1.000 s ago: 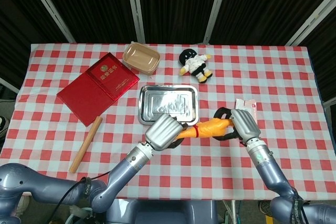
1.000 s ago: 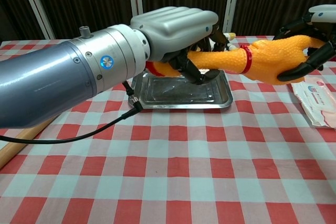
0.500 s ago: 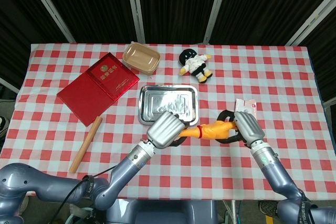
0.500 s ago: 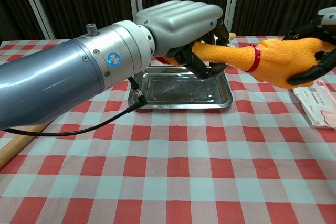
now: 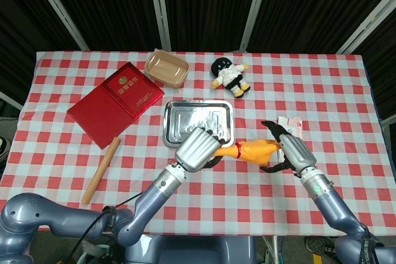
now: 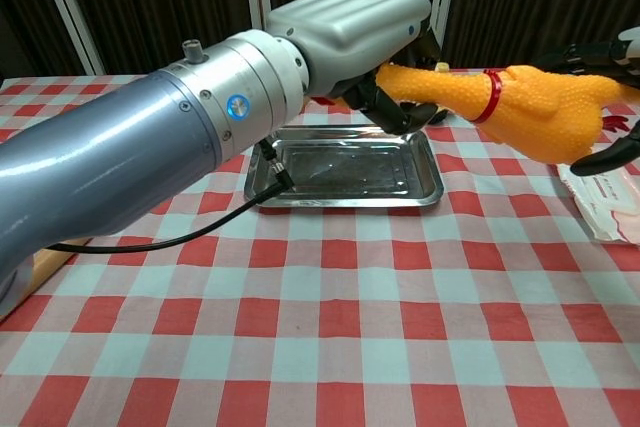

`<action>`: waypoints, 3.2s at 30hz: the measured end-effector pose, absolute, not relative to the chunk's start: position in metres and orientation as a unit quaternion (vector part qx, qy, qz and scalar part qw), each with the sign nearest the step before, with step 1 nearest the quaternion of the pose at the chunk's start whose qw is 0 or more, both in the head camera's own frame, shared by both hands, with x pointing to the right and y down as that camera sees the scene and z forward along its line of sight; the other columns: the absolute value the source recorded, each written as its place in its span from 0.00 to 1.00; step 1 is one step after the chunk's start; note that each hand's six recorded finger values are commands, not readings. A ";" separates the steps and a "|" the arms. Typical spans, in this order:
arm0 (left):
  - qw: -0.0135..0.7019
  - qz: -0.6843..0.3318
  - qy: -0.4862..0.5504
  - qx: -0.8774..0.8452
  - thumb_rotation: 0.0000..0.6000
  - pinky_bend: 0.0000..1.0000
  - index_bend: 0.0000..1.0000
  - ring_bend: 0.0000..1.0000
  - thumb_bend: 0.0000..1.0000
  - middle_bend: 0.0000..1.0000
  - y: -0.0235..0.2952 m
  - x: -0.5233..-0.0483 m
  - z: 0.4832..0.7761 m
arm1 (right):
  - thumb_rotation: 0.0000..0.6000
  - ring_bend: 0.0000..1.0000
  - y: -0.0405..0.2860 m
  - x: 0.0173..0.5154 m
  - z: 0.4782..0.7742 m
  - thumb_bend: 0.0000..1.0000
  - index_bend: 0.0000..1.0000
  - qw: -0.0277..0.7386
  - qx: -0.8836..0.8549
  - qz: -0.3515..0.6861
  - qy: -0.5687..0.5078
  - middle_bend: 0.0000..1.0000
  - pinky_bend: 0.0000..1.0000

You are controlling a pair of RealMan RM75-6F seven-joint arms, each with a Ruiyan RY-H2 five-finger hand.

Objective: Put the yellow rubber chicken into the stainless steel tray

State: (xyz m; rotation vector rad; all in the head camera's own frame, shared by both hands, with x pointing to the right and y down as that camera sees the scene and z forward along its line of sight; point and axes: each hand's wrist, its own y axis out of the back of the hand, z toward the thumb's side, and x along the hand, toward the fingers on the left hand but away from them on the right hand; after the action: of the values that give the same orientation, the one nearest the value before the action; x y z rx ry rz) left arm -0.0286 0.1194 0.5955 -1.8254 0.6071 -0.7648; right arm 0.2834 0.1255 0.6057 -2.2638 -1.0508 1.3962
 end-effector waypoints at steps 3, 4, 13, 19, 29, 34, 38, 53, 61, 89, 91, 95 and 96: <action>0.509 -0.322 0.255 -0.757 1.00 0.69 0.63 0.61 0.63 0.69 0.120 -0.027 0.597 | 1.00 0.03 0.125 0.285 0.606 0.17 0.00 0.141 -0.783 0.484 -0.366 0.04 0.17; 0.510 -0.322 0.255 -0.755 1.00 0.69 0.63 0.61 0.63 0.69 0.120 -0.027 0.598 | 1.00 0.03 0.125 0.286 0.606 0.17 0.00 0.140 -0.782 0.484 -0.366 0.04 0.17; 0.508 -0.327 0.256 -0.755 1.00 0.69 0.63 0.61 0.63 0.69 0.120 -0.028 0.601 | 1.00 0.30 0.123 0.291 0.604 0.18 0.35 0.140 -0.777 0.482 -0.379 0.26 0.32; 0.492 -0.325 0.256 -0.766 1.00 0.69 0.63 0.61 0.63 0.69 0.123 -0.026 0.601 | 1.00 0.58 0.120 0.291 0.605 0.42 0.74 0.142 -0.773 0.479 -0.392 0.52 0.62; 0.488 -0.323 0.257 -0.769 1.00 0.69 0.63 0.61 0.63 0.69 0.123 -0.026 0.601 | 1.00 0.82 0.117 0.289 0.605 0.68 0.99 0.154 -0.765 0.479 -0.402 0.75 0.83; 0.487 -0.322 0.257 -0.770 1.00 0.69 0.63 0.61 0.63 0.68 0.123 -0.026 0.601 | 1.00 0.90 0.116 0.288 0.605 0.71 1.00 0.158 -0.762 0.481 -0.403 0.82 0.89; 0.487 -0.321 0.256 -0.771 1.00 0.69 0.63 0.61 0.63 0.68 0.124 -0.026 0.602 | 1.00 0.91 0.115 0.288 0.605 0.72 1.00 0.160 -0.761 0.480 -0.407 0.84 0.90; 0.512 -0.315 0.272 -0.751 1.00 0.69 0.63 0.61 0.63 0.69 0.117 -0.028 0.601 | 1.00 0.06 0.129 0.286 0.603 0.19 0.00 0.137 -0.792 0.486 -0.344 0.07 0.20; 0.529 -0.315 0.275 -0.739 1.00 0.69 0.63 0.61 0.63 0.69 0.114 -0.028 0.603 | 1.00 0.02 0.131 0.287 0.597 0.13 0.00 0.131 -0.804 0.475 -0.334 0.02 0.18; 0.496 -0.282 0.293 -0.767 1.00 0.70 0.64 0.61 0.63 0.69 0.126 -0.021 0.597 | 1.00 0.44 0.124 0.278 0.605 0.23 0.55 0.123 -0.803 0.461 -0.358 0.42 0.42; 0.493 -0.280 0.293 -0.770 1.00 0.70 0.64 0.61 0.63 0.69 0.127 -0.021 0.597 | 1.00 0.53 0.122 0.278 0.605 0.31 0.67 0.126 -0.800 0.460 -0.363 0.51 0.49; 0.493 -0.277 0.295 -0.770 1.00 0.70 0.64 0.61 0.63 0.69 0.127 -0.024 0.596 | 1.00 0.73 0.119 0.279 0.605 0.42 0.93 0.132 -0.792 0.458 -0.382 0.69 0.66; 0.493 -0.277 0.296 -0.770 1.00 0.70 0.64 0.61 0.63 0.69 0.126 -0.025 0.596 | 1.00 0.76 0.118 0.279 0.605 0.43 0.96 0.134 -0.790 0.457 -0.385 0.73 0.70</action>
State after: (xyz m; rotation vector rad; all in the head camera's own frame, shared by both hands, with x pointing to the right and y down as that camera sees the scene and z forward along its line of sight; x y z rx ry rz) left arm -0.0248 0.1263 0.5956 -1.8679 0.7175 -0.6726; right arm 0.2789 0.1180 0.6049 -2.2915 -1.1171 1.3259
